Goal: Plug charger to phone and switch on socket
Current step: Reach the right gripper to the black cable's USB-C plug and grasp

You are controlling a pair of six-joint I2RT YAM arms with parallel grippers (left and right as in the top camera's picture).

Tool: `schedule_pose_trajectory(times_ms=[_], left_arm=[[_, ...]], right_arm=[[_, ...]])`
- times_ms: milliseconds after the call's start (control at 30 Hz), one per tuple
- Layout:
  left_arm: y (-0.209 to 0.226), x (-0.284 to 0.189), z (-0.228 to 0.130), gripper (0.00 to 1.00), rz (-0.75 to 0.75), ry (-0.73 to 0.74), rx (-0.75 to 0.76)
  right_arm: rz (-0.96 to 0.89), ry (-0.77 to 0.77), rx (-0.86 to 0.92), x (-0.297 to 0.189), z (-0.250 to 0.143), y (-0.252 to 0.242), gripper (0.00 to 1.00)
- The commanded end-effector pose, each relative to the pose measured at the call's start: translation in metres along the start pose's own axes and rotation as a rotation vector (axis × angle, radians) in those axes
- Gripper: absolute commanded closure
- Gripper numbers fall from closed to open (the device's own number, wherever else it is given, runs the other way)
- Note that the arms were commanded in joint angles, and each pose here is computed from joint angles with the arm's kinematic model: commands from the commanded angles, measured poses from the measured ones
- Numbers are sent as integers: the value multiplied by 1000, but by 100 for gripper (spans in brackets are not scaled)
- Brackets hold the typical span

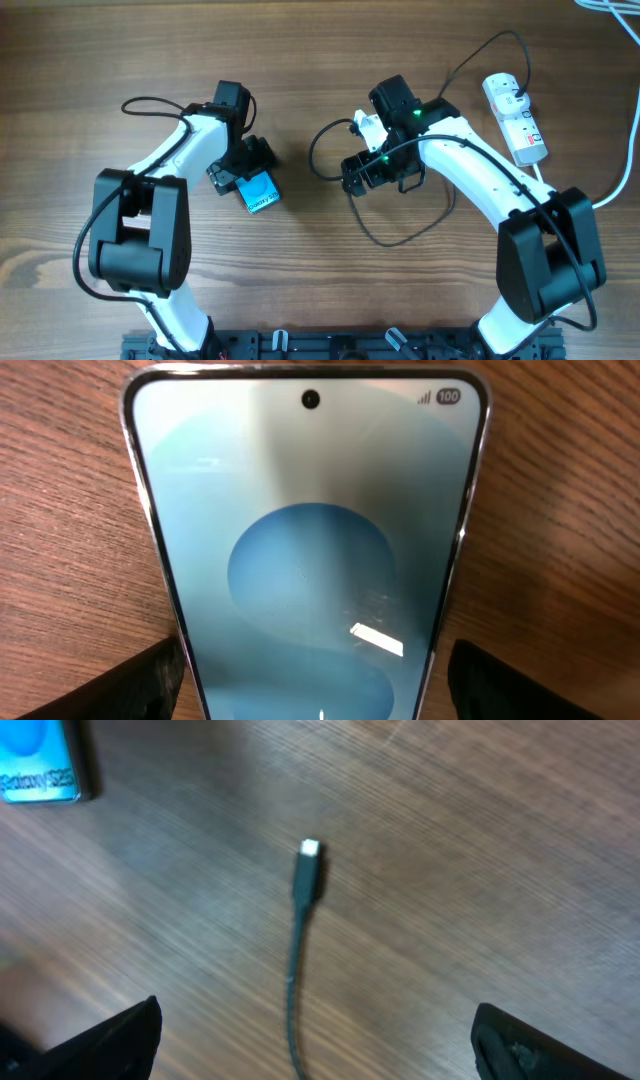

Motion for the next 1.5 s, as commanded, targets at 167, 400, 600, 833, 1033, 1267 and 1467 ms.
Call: schedule_pose_trajectory(times_ms=[167,400,600,833,1033,1267,1467], left_arm=[[24,27,-13,15,119,34,-50],[22,35,-25,21,133,40,-15],[15,30,-37,25,-17,198,-5],[14,25,-33,24,-129,261,-45],[11,25,-31,19,-136,251,-50],[10,26,-30,17,-140,245,-48],[10,26,-30,16,-140,245,-48]], right_arm=[[-79,10,6,12,-4,-15,0],[-75,65,17,37,-33,-20,0],[-27,28,-24,43,-23,1,12],[-77,-22,-59,49,-12,12,39],[-221,-59,-18,78,-31,-8,50],[-702,-66,138,45,-47,-90,48],[-374,-47,174,62,-41,-62,0]])
Point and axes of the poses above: each gripper's point midway between its finger pads, its own x axis out along the fingers, its own y axis along the line the jaws close on, z = x × y, the point moved 2 cm from there along -x, back along the fingers, and after that the axes turned 3 degrees about -x, right-handed, at the moved point
